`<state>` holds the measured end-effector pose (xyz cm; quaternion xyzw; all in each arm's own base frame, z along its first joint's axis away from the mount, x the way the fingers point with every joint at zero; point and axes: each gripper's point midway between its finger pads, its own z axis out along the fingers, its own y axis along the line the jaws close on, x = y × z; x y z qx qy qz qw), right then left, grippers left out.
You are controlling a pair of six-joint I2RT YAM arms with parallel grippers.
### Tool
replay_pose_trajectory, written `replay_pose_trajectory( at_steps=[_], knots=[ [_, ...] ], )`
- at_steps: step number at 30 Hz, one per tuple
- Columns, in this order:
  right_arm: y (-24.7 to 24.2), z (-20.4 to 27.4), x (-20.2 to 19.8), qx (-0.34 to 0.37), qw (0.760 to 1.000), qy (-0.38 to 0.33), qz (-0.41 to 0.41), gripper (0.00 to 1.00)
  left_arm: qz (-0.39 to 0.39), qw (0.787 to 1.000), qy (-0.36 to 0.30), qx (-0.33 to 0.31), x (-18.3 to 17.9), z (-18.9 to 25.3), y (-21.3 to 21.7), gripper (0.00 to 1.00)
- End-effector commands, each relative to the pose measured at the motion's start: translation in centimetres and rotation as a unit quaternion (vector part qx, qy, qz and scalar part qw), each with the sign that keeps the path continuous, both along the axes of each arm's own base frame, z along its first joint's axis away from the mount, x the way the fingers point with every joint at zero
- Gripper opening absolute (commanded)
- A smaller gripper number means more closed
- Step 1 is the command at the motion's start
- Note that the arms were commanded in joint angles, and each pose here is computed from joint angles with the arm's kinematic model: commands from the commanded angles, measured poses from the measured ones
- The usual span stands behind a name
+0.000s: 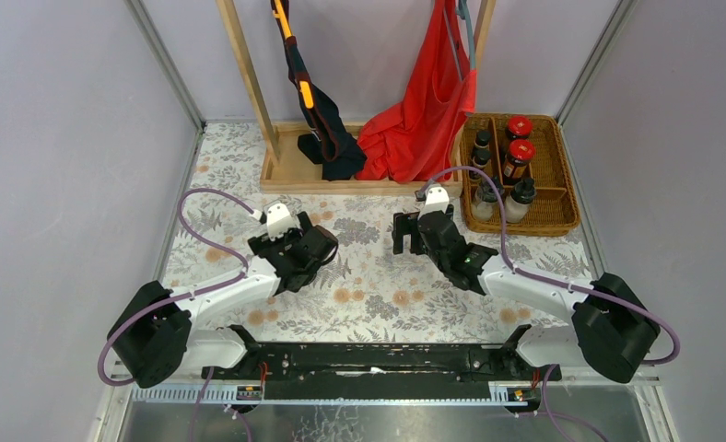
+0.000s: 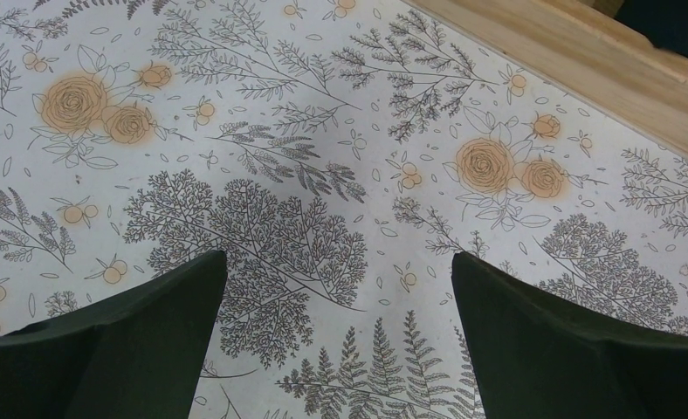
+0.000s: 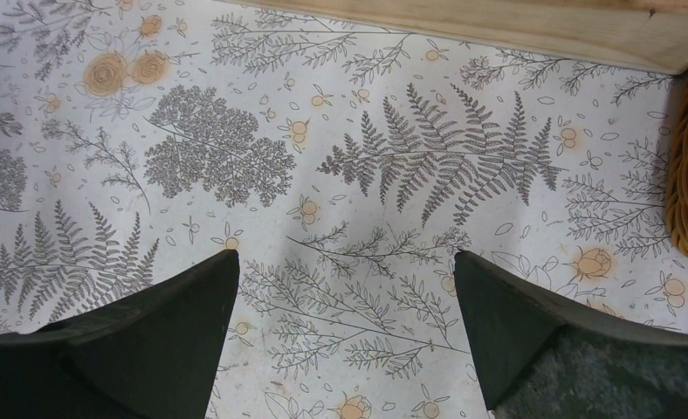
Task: Organize the condiment bottles
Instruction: Reset both arms
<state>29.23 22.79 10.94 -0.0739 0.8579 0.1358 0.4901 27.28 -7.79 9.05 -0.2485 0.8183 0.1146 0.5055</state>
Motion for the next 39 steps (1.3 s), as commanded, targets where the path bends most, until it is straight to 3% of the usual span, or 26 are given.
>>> replay_pose_trajectory(
  at_steps=[1,39],
  knots=[
    [0.44,2.73,0.83,0.023,0.999,-0.043,-0.013,1.00,0.011,1.000,-0.022,-0.009,0.26,0.38,0.32,1.00],
    [1.17,2.29,0.67,0.013,0.999,-0.040,-0.006,1.00,0.022,0.999,-0.034,-0.023,-0.06,0.51,0.81,1.00]
  ],
)
